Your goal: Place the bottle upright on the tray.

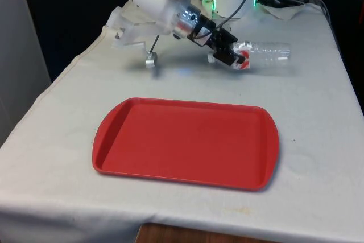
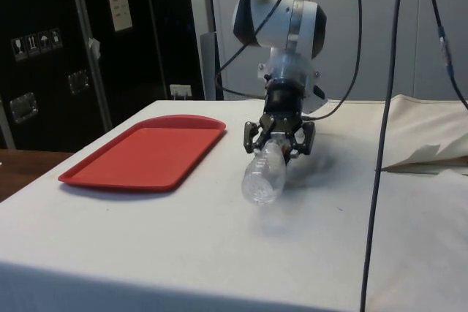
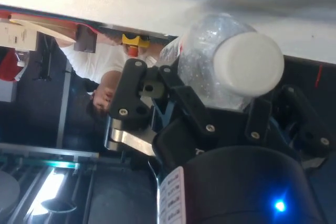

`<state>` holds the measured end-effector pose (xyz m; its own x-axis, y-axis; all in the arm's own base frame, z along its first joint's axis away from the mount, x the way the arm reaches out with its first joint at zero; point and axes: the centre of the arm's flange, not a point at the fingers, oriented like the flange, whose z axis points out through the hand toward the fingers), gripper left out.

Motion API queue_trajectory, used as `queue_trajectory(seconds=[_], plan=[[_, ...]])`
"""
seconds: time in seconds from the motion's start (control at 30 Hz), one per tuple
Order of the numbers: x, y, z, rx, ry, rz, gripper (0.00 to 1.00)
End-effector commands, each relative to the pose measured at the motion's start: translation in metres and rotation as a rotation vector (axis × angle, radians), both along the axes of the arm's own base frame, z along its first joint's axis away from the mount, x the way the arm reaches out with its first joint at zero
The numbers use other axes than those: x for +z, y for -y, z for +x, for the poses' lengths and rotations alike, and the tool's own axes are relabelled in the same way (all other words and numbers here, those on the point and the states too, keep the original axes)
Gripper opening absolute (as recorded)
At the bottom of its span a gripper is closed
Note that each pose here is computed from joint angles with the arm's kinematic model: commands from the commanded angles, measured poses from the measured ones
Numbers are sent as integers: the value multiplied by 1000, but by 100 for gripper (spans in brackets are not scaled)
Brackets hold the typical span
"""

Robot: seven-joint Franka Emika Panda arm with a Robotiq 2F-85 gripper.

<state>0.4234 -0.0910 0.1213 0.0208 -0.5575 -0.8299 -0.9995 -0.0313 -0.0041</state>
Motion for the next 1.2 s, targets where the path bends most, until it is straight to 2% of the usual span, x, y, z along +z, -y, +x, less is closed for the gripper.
queue_trajectory(seconds=[0.0,0.17,0.2,0.23,0.43,0.47,0.5,0.73,0.8,0.83,1.03,1.07,1.17], plan=[[8,0,-1,-2,-2,-10,33],[22,-2,0,-5,-2,-8,33],[21,-2,1,-5,2,3,33],[25,-2,1,-6,-1,-7,33],[41,-4,3,-7,0,-6,33],[39,-4,3,-5,1,4,33],[43,-4,3,-7,-2,-6,33],[62,-5,5,-10,-3,-5,33],[64,-6,6,-8,-2,6,33],[69,-6,6,-10,-5,-4,33],[81,-6,8,-13,-9,-1,33],[78,-7,9,-13,-5,6,33],[90,-6,9,-13,-13,1,33]])
